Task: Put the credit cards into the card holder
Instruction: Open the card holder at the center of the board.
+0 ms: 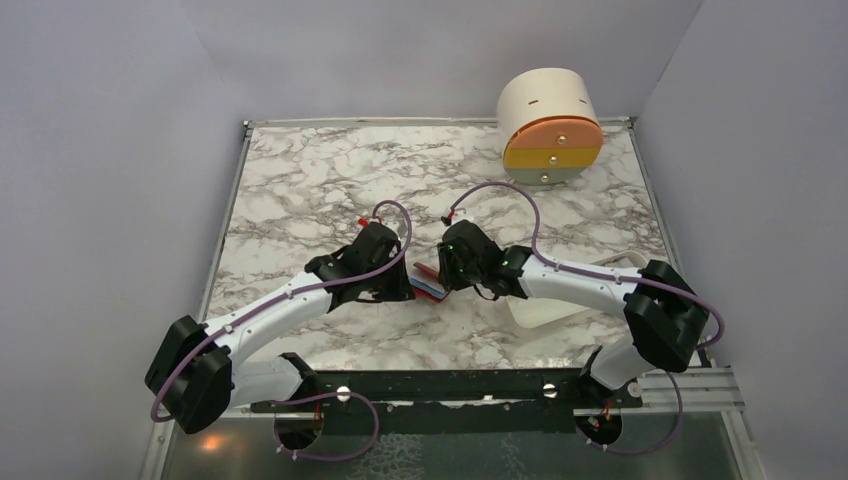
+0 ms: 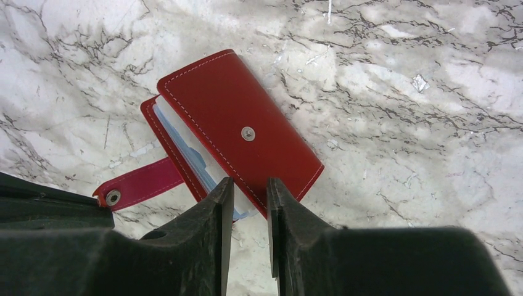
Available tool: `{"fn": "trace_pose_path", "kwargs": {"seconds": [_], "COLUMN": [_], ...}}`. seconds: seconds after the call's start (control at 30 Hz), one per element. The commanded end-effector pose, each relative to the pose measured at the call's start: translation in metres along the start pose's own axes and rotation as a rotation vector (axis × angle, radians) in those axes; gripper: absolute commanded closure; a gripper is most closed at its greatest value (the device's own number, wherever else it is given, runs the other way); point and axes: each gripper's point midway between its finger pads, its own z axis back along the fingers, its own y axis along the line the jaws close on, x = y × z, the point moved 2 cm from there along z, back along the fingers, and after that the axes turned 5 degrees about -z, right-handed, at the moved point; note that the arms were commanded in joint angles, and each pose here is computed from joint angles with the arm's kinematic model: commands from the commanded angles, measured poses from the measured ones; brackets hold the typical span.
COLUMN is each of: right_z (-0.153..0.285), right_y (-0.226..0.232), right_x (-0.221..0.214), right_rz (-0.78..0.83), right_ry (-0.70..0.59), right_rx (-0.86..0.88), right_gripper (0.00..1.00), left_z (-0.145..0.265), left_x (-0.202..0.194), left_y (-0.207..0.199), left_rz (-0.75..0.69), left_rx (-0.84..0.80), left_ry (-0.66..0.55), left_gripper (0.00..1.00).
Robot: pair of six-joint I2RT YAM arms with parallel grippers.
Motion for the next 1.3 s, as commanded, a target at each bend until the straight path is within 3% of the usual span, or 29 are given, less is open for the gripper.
{"fn": "trace_pose_path", "kwargs": {"seconds": [0.0, 0.13, 0.37, 0.63, 0.93, 1.03, 1.27], "right_z": [0.005, 0.003, -0.002, 0.003, 0.016, 0.017, 0.013], "right_y": [0.01, 0.009, 0.006, -0.001, 0.007, 0.011, 0.002], "right_x": [0.013, 0.011, 0.007, 0.009, -0.014, -0.023, -0.043], "right_rz": [0.002, 0.002, 0.023, 0.034, -0.095, -0.158, -0.23], "right_ry": [-0.035, -0.028, -0.017, -0.031, 0.027, 0.055, 0.101], "right_rx": [0.038, 0.035, 0.022, -0.015, 0.08, 0.118, 0.082], "right_gripper": [0.76, 0.77, 0.69, 0.98, 0.99, 0.99, 0.99], "left_z": [0.003, 0.003, 0.003, 0.003, 0.012, 0.014, 0.012], "left_x": [-0.002, -0.002, -0.003, -0.004, 0.003, 0.007, 0.012], "left_y": [0.003, 0.003, 0.006, 0.018, 0.054, 0.063, 0.057], "left_rz": [-0.005, -0.006, -0.004, 0.033, 0.197, 0.241, 0.258], "left_rx": [0.009, 0.007, 0.017, 0.076, 0.134, 0.116, 0.033], "left_ry": [-0.005, -0.008, -0.011, -0.029, -0.057, -0.079, -0.089], "left_gripper": [1.0, 1.0, 1.0, 1.0, 0.98, 0.91, 0.62]}}
